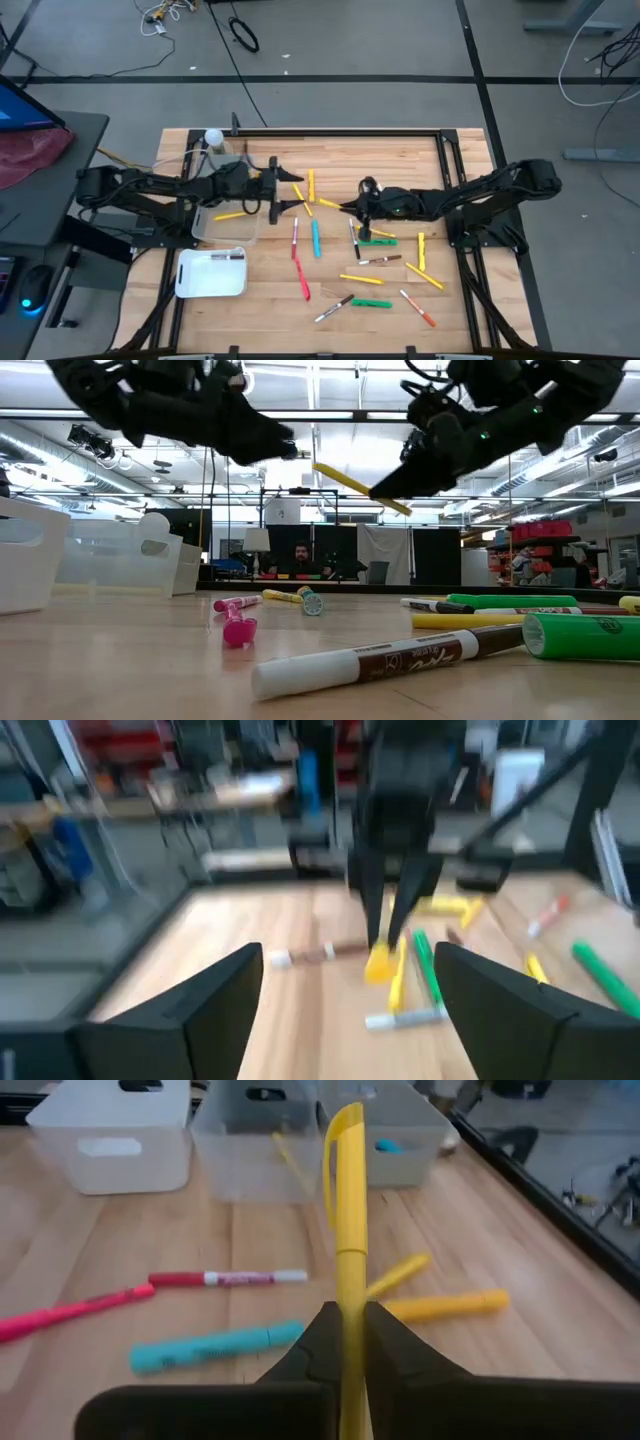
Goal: Pick & Place Markers
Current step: Put the yellow pen into the transparent bin
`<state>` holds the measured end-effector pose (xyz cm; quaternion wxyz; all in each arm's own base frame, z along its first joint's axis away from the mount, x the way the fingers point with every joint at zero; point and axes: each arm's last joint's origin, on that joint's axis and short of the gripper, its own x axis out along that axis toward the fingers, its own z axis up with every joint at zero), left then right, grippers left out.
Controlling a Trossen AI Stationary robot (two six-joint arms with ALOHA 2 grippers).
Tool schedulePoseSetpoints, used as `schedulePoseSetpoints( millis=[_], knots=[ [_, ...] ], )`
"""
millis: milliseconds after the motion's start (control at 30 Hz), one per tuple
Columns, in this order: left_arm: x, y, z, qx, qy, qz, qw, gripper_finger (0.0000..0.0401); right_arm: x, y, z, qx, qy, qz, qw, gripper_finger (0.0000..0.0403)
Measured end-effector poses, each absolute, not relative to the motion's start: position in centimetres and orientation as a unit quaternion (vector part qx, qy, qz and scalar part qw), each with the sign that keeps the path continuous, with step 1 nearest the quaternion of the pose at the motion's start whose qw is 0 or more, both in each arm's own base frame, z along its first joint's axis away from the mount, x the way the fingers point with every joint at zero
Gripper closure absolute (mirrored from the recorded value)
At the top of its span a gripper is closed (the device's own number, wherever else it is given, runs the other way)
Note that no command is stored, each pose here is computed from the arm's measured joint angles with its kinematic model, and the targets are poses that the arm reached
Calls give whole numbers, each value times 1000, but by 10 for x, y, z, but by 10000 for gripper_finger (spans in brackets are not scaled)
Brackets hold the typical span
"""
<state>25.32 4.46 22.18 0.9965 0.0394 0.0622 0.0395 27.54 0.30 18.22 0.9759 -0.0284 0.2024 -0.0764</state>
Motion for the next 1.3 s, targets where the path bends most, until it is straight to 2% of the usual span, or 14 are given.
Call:
schedulePoseSetpoints(
  millis=[167,300,467,600,967,1167,1300],
  knots=[
    [276,48,213,23,147,21,989,104,294,5,188,-60,210,-69,973,387],
    [287,47,212,14,154,-29,987,112,299,4,192,-72,221,-67,970,387],
    [291,47,211,14,157,-37,987,138,298,4,194,-74,222,-67,970,387],
    [291,48,211,11,155,-36,987,181,298,4,193,-72,225,-67,969,386],
    [291,47,211,10,157,-37,987,337,298,4,193,-72,224,-70,969,379],
    [284,46,216,10,170,-36,985,341,301,5,201,-50,181,-72,980,336],
    [263,41,230,1,207,-21,978,341,304,6,209,-45,140,-66,987,306]
  ],
)
